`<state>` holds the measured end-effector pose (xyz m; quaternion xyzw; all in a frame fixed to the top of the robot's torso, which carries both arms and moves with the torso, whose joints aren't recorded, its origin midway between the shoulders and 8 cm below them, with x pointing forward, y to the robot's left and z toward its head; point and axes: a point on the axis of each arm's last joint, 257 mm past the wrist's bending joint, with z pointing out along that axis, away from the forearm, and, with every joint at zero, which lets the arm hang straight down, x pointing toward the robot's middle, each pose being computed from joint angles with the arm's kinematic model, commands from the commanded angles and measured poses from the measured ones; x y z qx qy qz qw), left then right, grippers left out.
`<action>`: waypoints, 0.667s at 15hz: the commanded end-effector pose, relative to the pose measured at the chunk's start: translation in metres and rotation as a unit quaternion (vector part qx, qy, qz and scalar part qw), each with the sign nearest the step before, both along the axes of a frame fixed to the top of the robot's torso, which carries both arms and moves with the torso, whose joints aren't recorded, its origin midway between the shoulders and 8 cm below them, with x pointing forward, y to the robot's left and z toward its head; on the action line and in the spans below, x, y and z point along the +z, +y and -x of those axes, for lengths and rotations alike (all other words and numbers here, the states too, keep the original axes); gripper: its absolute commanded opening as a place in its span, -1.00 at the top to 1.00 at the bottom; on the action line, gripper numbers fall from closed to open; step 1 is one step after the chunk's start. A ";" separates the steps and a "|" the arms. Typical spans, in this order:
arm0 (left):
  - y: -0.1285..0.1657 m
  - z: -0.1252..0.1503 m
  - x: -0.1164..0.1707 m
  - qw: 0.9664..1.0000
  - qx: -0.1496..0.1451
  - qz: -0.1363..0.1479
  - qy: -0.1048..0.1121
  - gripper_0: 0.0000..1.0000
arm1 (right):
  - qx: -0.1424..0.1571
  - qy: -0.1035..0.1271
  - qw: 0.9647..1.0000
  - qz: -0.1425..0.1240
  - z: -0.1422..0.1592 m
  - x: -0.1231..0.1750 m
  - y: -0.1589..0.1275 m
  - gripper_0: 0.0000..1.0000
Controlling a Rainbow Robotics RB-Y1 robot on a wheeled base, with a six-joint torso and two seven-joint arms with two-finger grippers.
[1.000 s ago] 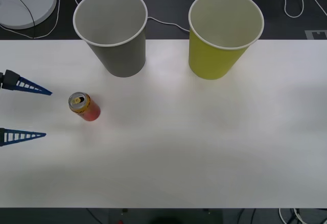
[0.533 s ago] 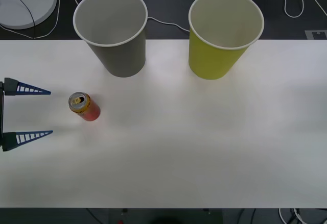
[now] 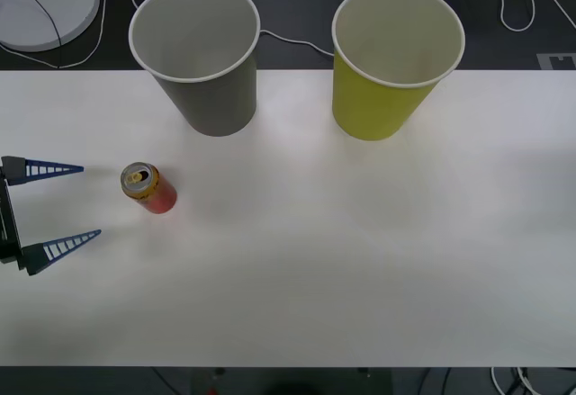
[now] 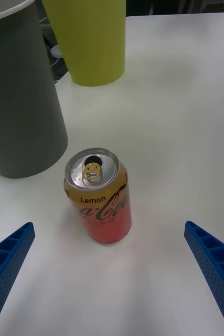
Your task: Put the can into the green bin and the plastic bottle into the gray bin
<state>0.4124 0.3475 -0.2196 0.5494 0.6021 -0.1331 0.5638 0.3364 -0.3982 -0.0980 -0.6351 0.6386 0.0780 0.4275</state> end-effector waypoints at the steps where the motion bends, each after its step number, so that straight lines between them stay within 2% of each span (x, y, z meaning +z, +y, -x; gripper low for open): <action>1: 0.001 0.004 -0.010 1.000 0.010 0.030 0.000 -1.00 | 0.000 0.000 1.000 0.000 0.000 0.000 0.000 -1.00; 3: 0.001 0.006 -0.016 0.999 0.017 0.049 -0.001 -1.00 | 0.000 0.000 1.000 0.000 0.000 0.000 0.000 -1.00; 5: 0.004 0.005 -0.023 0.998 0.027 0.055 -0.014 -1.00 | 0.000 0.000 1.000 0.000 0.000 0.000 0.000 -1.00; 10: 0.006 -0.003 -0.033 0.995 0.056 0.086 -0.007 -1.00 | 0.000 0.000 1.000 0.000 0.000 0.000 0.000 -1.00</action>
